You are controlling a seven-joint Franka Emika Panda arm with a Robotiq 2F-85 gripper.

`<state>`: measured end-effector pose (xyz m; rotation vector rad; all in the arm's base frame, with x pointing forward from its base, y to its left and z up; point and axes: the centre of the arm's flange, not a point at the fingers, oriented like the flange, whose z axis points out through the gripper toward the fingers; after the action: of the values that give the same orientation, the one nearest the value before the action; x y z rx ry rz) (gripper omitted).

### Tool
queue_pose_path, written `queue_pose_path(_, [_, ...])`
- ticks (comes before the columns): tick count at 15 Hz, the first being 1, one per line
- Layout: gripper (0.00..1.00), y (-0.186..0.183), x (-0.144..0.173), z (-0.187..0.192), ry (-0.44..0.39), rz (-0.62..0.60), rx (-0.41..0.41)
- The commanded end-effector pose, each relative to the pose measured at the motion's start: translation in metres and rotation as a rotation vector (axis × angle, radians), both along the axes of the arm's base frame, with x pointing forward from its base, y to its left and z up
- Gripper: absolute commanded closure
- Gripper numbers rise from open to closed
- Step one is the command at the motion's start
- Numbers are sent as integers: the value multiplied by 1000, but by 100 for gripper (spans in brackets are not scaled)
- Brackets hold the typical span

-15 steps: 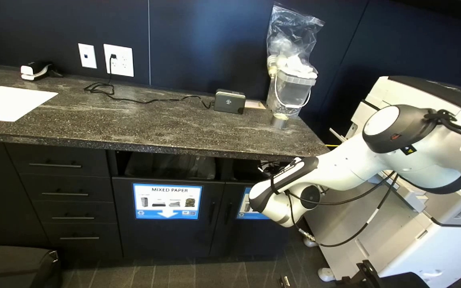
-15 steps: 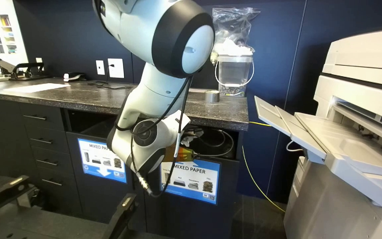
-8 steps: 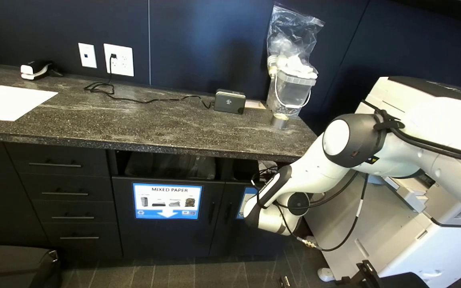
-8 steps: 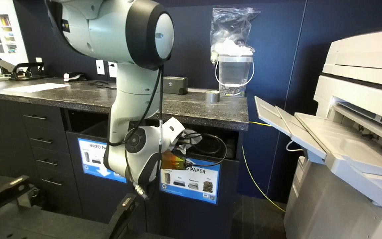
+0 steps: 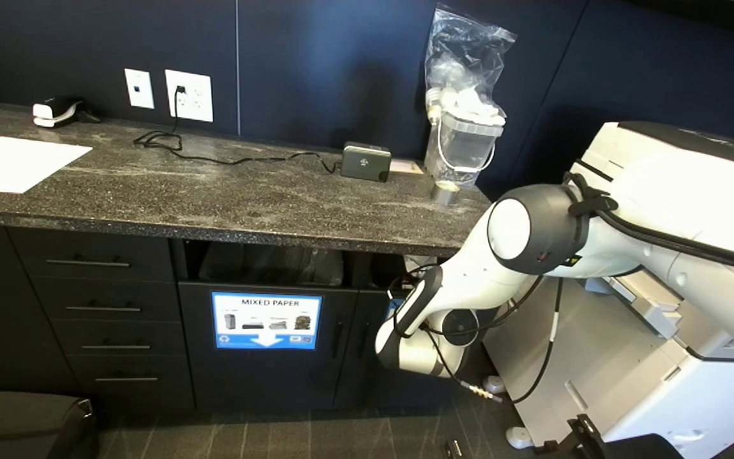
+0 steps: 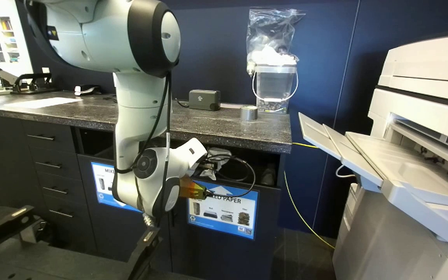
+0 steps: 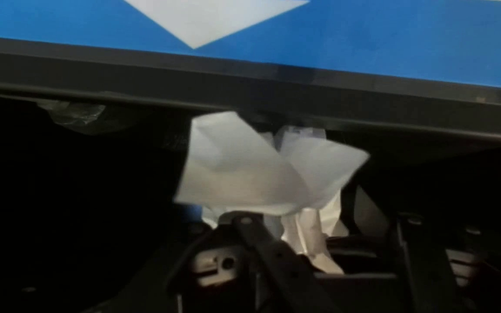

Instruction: Put the tissues into the rubbish bin.

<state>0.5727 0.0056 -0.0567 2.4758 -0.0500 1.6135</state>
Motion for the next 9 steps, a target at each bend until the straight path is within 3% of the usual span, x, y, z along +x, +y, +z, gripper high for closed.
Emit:
queue_pose_path(1, [9, 13, 3, -39, -69, -13, 22])
queue_pose_path(3, [0, 20, 10, -32, -89, -12, 33])
queue_pose_path(9, [0, 27, 28, -14, -136, -8, 38])
